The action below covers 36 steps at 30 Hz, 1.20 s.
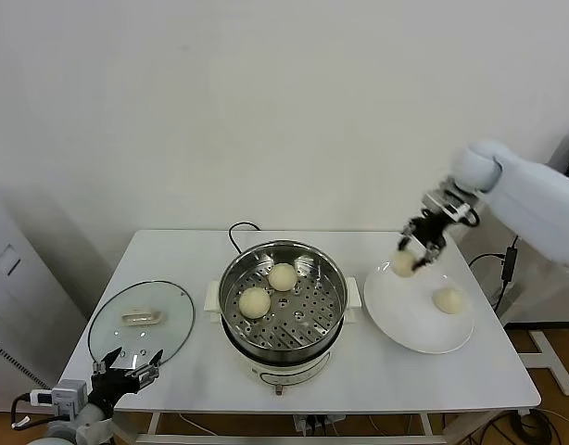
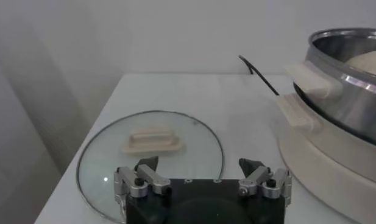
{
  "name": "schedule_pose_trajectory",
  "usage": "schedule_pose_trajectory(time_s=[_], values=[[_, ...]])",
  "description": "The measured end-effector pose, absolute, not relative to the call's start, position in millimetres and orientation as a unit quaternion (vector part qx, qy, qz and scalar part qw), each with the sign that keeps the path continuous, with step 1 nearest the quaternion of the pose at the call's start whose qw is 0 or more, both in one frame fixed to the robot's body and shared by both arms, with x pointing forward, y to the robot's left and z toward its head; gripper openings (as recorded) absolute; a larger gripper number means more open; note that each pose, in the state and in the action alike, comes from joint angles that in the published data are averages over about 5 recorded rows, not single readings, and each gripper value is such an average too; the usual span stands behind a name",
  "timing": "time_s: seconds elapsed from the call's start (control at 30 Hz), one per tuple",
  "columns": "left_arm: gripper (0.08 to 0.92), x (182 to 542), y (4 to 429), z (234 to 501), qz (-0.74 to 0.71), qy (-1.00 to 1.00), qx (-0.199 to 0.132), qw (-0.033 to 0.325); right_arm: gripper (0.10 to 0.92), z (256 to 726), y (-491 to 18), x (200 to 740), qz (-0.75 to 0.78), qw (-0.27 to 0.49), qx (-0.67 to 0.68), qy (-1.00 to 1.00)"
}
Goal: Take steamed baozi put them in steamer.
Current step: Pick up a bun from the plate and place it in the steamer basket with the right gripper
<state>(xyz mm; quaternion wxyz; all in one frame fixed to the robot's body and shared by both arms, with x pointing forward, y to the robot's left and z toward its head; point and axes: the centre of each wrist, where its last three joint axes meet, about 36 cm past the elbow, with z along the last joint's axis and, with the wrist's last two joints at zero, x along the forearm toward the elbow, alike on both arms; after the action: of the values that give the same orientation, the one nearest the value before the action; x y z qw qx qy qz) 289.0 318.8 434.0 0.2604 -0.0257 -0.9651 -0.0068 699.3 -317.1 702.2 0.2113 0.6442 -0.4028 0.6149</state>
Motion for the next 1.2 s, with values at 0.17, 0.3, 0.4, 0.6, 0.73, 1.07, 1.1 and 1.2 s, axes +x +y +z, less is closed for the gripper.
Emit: schedule_pose_trajectory(time_s=[0.17,0.3,0.4,0.6,0.73,1.07,1.1,1.2], values=[[0.823,289.4,319.6,434.3,-0.007,-0.966,-0.026,0.259,0.501,722.6,-256.7,698.6,0.635,0.140,0.673,-0.352],[0.823,290.6,320.3,434.7,-0.008,-0.966,-0.026,0.258,0.501,729.9,-207.8,693.7,0.649,0.087,0.693,-0.303],[0.823,290.5,320.5,435.2,-0.008,-0.966,-0.025,0.257,0.501,728.4,-171.2,687.6,0.655,0.052,0.707,-0.260],[0.823,289.3,321.3,435.1,-0.009,-0.966,-0.024,0.258,0.501,715.9,-108.5,670.2,0.663,-0.002,0.728,-0.173],[0.823,288.3,321.6,433.9,-0.008,-0.966,-0.024,0.259,0.501,703.0,-73.6,655.2,0.665,-0.032,0.737,-0.116],[0.823,287.3,322.1,433.1,-0.006,-0.966,-0.022,0.259,0.501,670.4,-15.6,618.3,0.664,-0.069,0.745,-0.012],[0.823,287.2,322.0,433.3,-0.005,-0.966,-0.022,0.259,0.501,668.0,-13.2,616.3,0.664,-0.070,0.744,-0.006],[0.823,287.0,321.3,433.8,-0.004,-0.966,-0.022,0.258,0.501,660.6,-8.1,611.3,0.667,-0.071,0.741,0.012]])
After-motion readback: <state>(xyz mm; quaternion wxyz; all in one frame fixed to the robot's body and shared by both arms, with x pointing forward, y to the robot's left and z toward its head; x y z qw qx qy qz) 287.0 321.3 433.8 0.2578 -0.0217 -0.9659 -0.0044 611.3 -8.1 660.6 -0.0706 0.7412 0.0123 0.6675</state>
